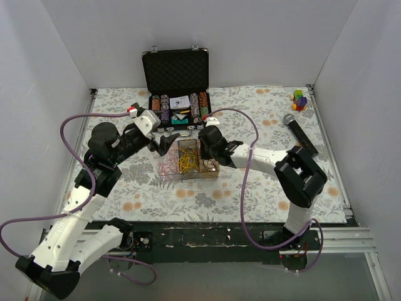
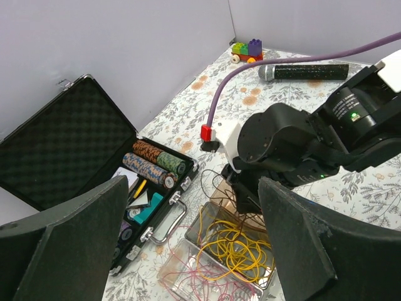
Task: Untangle the cables
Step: Place the cable in the bin.
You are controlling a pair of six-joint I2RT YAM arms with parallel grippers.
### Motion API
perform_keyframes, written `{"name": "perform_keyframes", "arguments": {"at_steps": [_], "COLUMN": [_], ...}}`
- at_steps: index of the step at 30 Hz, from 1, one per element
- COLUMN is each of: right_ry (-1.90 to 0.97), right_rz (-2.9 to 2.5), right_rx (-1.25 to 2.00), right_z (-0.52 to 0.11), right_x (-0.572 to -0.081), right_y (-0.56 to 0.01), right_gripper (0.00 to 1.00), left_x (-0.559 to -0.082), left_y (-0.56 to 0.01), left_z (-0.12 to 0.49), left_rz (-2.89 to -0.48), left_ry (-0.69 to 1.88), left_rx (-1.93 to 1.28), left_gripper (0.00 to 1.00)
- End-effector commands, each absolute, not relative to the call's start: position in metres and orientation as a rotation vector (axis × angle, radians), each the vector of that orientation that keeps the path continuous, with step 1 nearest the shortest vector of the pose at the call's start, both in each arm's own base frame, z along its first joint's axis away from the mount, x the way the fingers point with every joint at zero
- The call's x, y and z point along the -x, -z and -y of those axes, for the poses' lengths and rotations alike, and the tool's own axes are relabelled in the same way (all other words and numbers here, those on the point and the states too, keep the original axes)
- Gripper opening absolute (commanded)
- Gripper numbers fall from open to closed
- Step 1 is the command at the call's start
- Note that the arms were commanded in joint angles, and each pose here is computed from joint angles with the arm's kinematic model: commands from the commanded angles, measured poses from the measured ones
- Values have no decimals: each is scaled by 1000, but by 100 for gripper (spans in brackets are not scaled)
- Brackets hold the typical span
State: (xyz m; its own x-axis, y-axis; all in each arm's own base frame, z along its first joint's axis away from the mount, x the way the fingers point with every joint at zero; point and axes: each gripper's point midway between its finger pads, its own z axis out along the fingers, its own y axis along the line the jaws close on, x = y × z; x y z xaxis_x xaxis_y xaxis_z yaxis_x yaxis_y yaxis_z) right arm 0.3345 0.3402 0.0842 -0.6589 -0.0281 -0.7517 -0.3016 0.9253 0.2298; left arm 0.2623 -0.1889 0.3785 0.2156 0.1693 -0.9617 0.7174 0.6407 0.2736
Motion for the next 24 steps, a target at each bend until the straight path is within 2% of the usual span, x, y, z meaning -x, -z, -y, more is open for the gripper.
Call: {"name": "perform_keyframes", "arguments": {"at_steps": [1, 15, 21, 24], "right_ry": [-365, -362, -380, -399], "right_rz": [-2365, -2465, -2449, -2416], "right_rx": [272, 328, 346, 349], "right_z": [-330, -331, -333, -332], "right_x": [-326, -320, -323, -325], "right_y": [-68, -46, -62, -89], "right_gripper": [1, 1, 32, 59], "left_x": [-261, -263, -262, -261], "left_y": [-385, -388, -383, -376], "left_z": [183, 184, 185, 185], "left_rz": [-1304, -1297, -1310, -1332], "left_ry": [413, 410, 427, 440], "left_rx": [-834, -828, -832, -823], "left_gripper": [84, 84, 86, 87]}}
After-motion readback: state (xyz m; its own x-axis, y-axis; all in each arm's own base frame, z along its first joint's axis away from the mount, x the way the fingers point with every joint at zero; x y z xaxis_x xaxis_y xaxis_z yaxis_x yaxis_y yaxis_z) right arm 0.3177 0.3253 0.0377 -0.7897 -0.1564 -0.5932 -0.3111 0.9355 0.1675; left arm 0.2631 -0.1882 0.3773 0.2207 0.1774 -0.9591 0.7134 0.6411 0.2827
